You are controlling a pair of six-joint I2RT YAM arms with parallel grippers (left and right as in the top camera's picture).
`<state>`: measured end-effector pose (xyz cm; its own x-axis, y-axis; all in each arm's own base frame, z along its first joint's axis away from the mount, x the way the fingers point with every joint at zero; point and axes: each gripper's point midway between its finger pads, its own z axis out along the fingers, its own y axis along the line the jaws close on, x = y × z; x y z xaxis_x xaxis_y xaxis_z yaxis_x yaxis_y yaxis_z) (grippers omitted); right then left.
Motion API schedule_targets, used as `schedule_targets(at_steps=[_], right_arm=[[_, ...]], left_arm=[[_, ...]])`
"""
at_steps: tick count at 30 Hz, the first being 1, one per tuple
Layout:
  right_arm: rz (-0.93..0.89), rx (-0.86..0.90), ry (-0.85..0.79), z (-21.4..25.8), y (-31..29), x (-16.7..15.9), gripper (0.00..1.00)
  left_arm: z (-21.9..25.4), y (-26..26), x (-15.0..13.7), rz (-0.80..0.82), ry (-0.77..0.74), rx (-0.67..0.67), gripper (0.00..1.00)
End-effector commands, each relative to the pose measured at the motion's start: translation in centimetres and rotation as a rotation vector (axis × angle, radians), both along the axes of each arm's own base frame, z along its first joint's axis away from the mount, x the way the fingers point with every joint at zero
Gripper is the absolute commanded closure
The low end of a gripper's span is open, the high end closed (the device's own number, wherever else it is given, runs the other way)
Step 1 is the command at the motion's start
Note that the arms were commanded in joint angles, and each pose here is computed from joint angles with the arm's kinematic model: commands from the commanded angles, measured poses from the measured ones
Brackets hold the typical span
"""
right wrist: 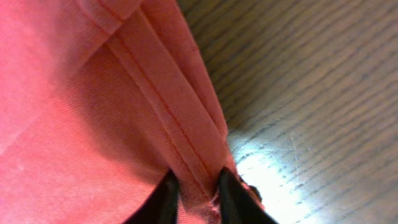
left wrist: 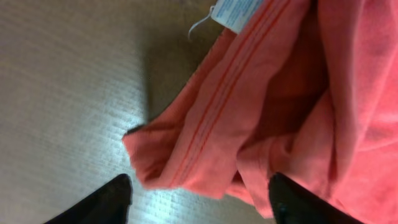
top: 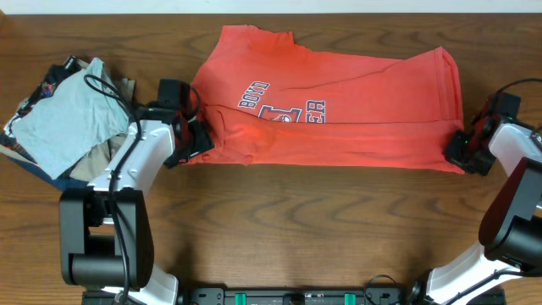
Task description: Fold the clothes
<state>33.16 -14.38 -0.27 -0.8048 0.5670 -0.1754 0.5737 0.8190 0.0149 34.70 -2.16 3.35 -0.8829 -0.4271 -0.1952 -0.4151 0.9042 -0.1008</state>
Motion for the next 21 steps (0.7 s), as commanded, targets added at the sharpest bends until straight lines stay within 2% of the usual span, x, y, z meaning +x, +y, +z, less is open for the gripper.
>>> schedule_targets(at_steps=[1,2,4,10,15,19,21], right_arm=[[0.004,0.002,0.038,-0.8,0.3,-1.1,0.90],[0.002,0.002,0.040,-0.8,0.2,-1.2,0.94],[-0.003,-0.003,0.048,-0.8,0.1,-1.4,0.99],[-0.004,-0.003,0.053,-0.9,0.0,-1.5,0.99],[-0.005,-0.002,0.065,-0.9,0.1,-1.8,0.99],[-0.005,-0.001,0.065,-0.9,0.1,-1.8,0.99],[-0.005,-0.001,0.066,-0.9,0.1,-1.8,0.99]], left_arm=[[-1.2,1.3,-0.6,0.001,0.019,0.065,0.36],[-1.3,1.7,-0.7,0.006,0.021,0.087,0.39],[-1.4,2.3,-0.9,0.013,0.022,0.124,0.49],[-1.4,2.4,-0.6,0.015,0.010,0.127,0.62],[-2.2,2.4,-1.2,0.014,0.018,0.127,0.59],[-3.2,2.4,-1.9,0.012,0.023,0.123,0.47],[-3.6,2.4,-2.1,0.013,0.020,0.122,0.45]])
